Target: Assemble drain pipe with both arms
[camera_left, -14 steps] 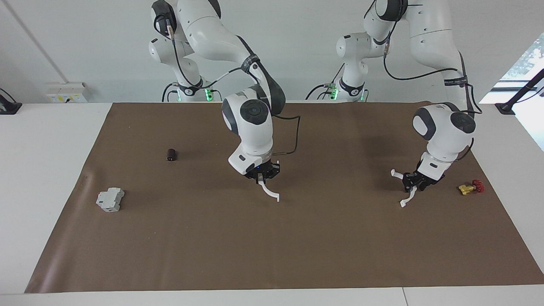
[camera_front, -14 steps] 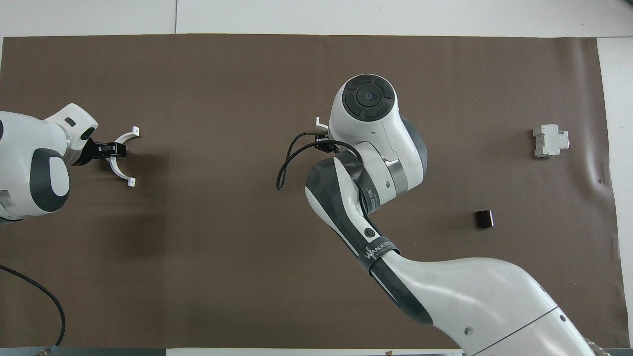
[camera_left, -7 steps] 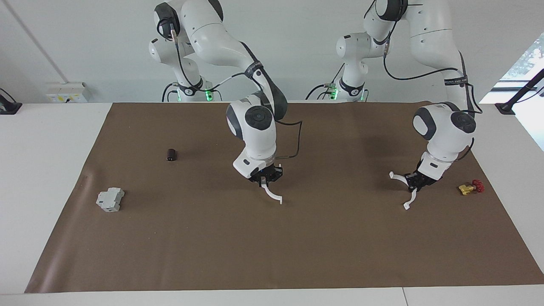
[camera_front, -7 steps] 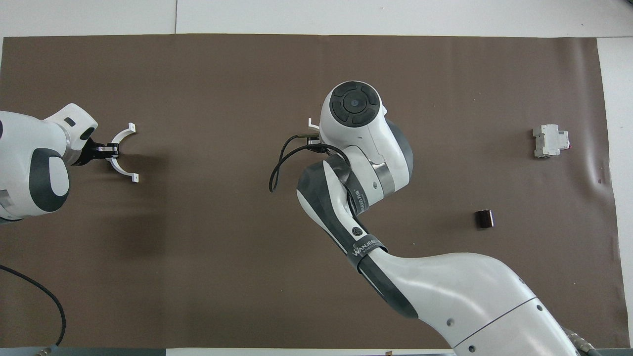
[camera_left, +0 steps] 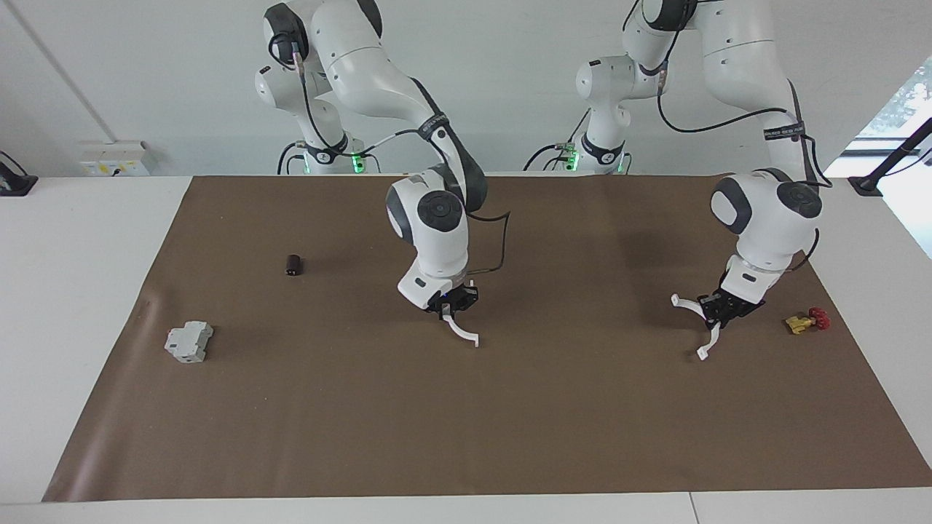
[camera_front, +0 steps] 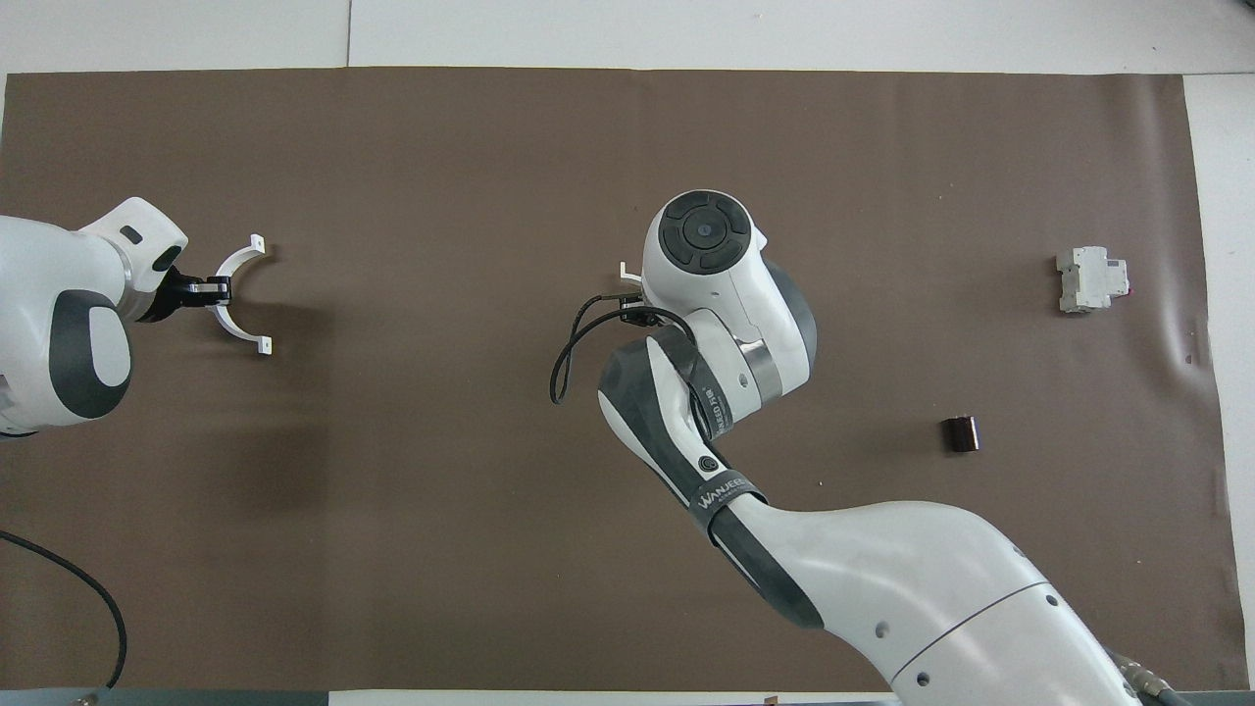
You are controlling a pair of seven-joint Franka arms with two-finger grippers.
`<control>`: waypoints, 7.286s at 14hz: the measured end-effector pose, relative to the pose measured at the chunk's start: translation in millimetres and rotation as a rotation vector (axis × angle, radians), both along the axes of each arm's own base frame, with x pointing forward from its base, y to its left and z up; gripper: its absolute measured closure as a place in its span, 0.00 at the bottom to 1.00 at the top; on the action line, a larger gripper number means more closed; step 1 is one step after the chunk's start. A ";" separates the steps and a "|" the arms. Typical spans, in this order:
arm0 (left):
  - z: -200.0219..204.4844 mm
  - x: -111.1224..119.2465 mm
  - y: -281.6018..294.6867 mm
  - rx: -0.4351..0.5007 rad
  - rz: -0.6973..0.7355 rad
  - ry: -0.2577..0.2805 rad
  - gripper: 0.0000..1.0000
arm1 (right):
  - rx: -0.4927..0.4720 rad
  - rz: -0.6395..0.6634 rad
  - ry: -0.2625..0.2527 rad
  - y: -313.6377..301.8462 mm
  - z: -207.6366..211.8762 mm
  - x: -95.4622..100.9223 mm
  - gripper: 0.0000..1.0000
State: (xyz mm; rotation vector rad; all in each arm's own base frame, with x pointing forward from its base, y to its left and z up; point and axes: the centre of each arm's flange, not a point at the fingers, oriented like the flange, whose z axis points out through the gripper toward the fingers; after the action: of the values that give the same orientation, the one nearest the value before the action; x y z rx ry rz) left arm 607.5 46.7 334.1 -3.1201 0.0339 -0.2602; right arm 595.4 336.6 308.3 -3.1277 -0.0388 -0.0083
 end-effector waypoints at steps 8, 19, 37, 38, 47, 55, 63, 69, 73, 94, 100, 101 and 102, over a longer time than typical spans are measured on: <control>54.2 6.1 -25.2 -0.005 -0.043 0.003 0.79 | 0.007 0.008 -0.010 6.1 -4.9 -10.8 0.79; 57.5 4.8 -56.4 -0.009 -0.080 0.014 0.79 | 0.021 0.004 -0.043 2.7 -17.4 -14.8 0.79; 40.1 -52.9 -330.7 -0.009 0.007 0.029 0.79 | 0.034 -0.187 0.028 -246.6 230.7 23.1 0.00; 31.8 -56.1 -352.6 -0.003 0.030 0.038 0.79 | 0.036 -0.188 0.041 -276.9 243.6 16.6 0.00; -17.0 -76.0 -427.3 0.024 0.024 0.071 0.79 | -0.034 -0.159 0.126 -346.6 296.7 -35.9 0.00; -28.2 -80.0 -430.9 0.010 0.007 0.047 0.79 | -0.022 -0.192 0.102 -367.2 304.9 -53.4 0.00; -36.7 -87.0 -432.8 0.009 -0.003 0.048 0.79 | -0.023 -0.188 0.098 -365.5 302.1 -52.3 0.00; -35.1 -86.1 -435.3 -0.010 -0.008 0.026 0.79 | -0.023 -0.174 0.098 -357.8 302.1 -52.0 0.00; -37.3 -87.2 -435.2 -0.015 -0.010 0.020 0.79 | -0.024 -0.176 0.100 -358.8 301.0 -51.6 0.00; -41.1 -91.2 -438.0 -0.036 -0.032 -0.006 0.25 | -0.024 -0.172 0.100 -356.4 300.9 -51.5 0.00; -1.9 -78.1 -416.6 -0.040 0.010 -0.020 0.00 | -0.024 -0.172 0.100 -356.4 300.9 -51.5 0.00; 21.6 -70.2 -396.1 -0.032 0.037 -0.016 0.00 | -0.024 -0.172 0.100 -356.4 301.0 -51.5 0.00; 42.1 -63.4 -374.9 -0.024 0.051 -0.012 0.00 | -0.024 -0.172 0.099 -356.4 301.1 -51.4 0.00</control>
State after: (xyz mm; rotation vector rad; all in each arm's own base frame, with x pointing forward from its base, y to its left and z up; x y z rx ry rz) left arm 544.2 -328.2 376.2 -3.1377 -0.0487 -0.2808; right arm 544.0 -19.8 609.4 -3.1389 0.2322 0.1461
